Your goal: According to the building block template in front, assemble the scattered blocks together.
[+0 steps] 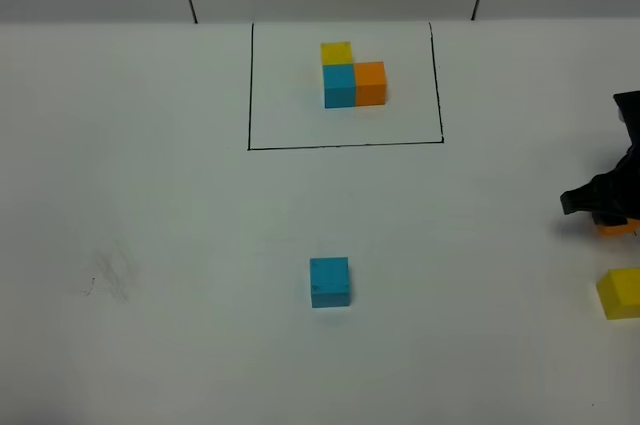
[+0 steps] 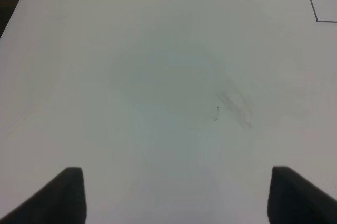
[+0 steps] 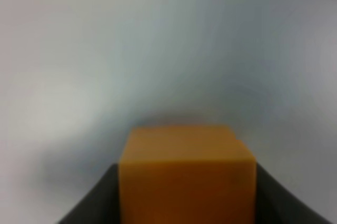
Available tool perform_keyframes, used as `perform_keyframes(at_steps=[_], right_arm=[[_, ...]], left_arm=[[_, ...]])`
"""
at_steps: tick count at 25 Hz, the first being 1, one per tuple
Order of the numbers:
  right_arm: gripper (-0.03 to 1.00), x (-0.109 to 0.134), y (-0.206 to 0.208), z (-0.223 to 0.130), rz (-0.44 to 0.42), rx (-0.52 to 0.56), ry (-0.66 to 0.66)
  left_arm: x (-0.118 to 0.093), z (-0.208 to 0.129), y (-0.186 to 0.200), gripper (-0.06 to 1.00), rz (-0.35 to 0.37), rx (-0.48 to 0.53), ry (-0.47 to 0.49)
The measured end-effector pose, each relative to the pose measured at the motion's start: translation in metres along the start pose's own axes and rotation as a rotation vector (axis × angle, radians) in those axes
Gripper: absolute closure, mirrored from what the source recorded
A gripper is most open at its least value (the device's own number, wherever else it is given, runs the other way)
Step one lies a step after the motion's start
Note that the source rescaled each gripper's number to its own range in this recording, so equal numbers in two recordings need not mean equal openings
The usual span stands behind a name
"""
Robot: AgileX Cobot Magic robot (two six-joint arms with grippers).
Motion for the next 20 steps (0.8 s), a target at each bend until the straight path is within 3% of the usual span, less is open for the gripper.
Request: perform_keyframes(at_steps=[3, 7, 13, 20], right_arm=[[0.75, 0.017, 0.024, 0.018, 0.006, -0.058, 0.166], [0.75, 0.069, 0.046, 0.029, 0.089, -0.075, 0.487], [0.75, 0.15, 0.057, 0.012, 0.23, -0.078, 0.965], [0.75, 0.208, 0.064, -0.006, 0.311, -0.105, 1.196]], left_arm=[[0.0, 0.0, 0.0, 0.35, 0.0, 0.0, 0.0], [0.0, 0.0, 0.0, 0.35, 0.0, 0.0, 0.0], [0.0, 0.0, 0.0, 0.35, 0.0, 0.0, 0.0], [0.0, 0.0, 0.0, 0.35, 0.0, 0.0, 0.0]])
Point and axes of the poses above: a point on each arm's last joint axis where the gripper is mounted, y pointing back along that axis away from the gripper, x along the wrist's bending axis when the last joint is at zero, z = x × y, the point moved 10 cm from there along -y, pointing out along that axis toward the gripper, and after that the axes turned 6 degrees about y, right-handed, at the moved point
